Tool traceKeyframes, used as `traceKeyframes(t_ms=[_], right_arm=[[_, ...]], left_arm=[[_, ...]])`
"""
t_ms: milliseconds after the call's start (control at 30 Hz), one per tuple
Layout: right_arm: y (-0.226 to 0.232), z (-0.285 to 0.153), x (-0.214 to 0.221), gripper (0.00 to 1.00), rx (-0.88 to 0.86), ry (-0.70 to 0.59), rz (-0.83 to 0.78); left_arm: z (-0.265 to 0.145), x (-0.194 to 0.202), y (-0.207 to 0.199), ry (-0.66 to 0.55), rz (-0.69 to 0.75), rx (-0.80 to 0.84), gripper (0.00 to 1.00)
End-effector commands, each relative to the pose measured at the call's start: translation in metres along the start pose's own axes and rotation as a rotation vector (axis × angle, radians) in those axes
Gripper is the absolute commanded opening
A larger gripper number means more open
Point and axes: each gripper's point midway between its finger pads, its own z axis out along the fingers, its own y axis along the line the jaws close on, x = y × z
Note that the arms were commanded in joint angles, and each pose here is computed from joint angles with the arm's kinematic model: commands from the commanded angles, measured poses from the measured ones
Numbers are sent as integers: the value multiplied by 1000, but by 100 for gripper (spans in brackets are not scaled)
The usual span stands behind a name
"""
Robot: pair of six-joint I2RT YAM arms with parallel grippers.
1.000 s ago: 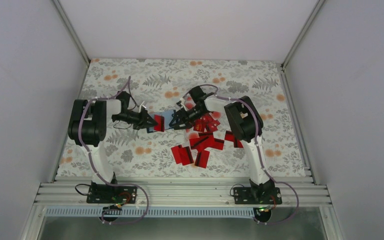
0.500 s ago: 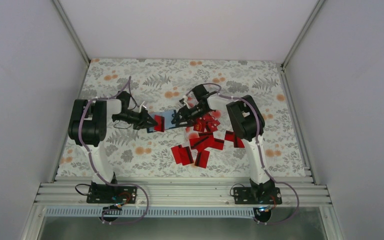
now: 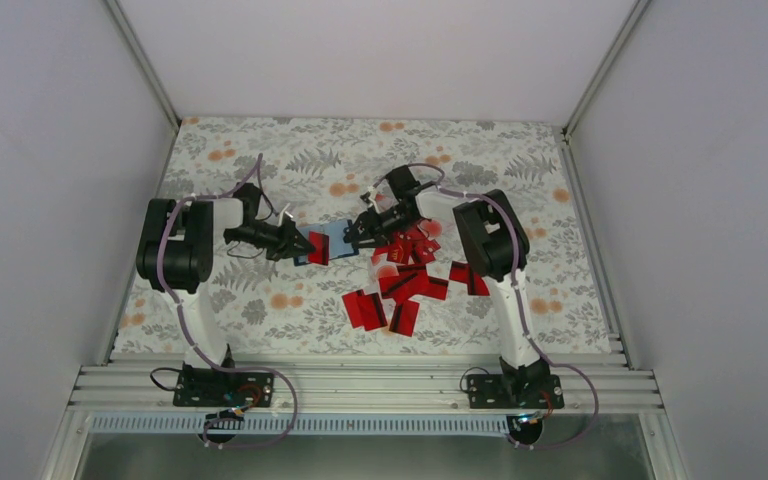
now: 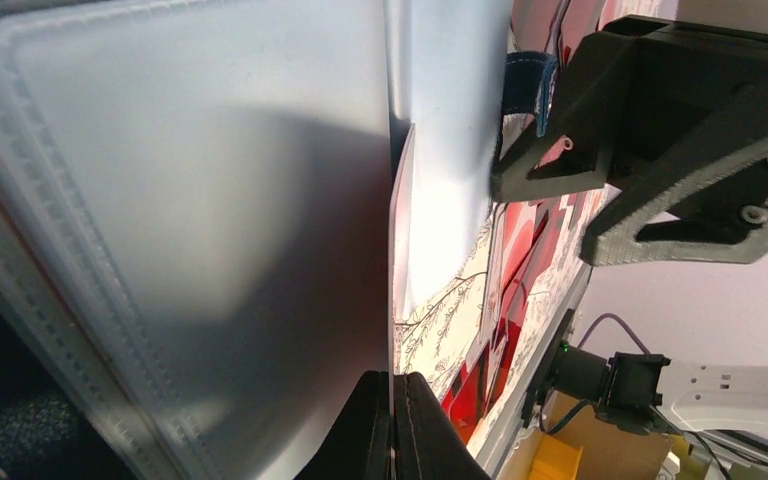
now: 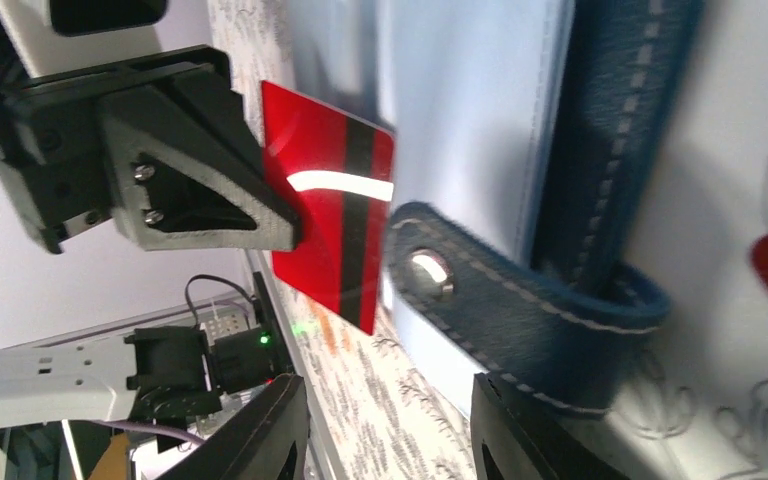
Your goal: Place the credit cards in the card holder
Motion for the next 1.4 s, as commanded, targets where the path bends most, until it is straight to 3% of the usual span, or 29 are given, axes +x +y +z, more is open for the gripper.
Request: traceKeyframes(t_ms=[0,300,1367], right_arm=[[-26,6,0,42,51,-10,20],[-59,10,17,41,143,5,73],[-69,13,29,41,150,49,69]], left_arm=[[-3,1,-3,-2,26,-23,2],[-5,4,-2,3,20,-45,2],[6,-24,-9,-25,37,38,2]])
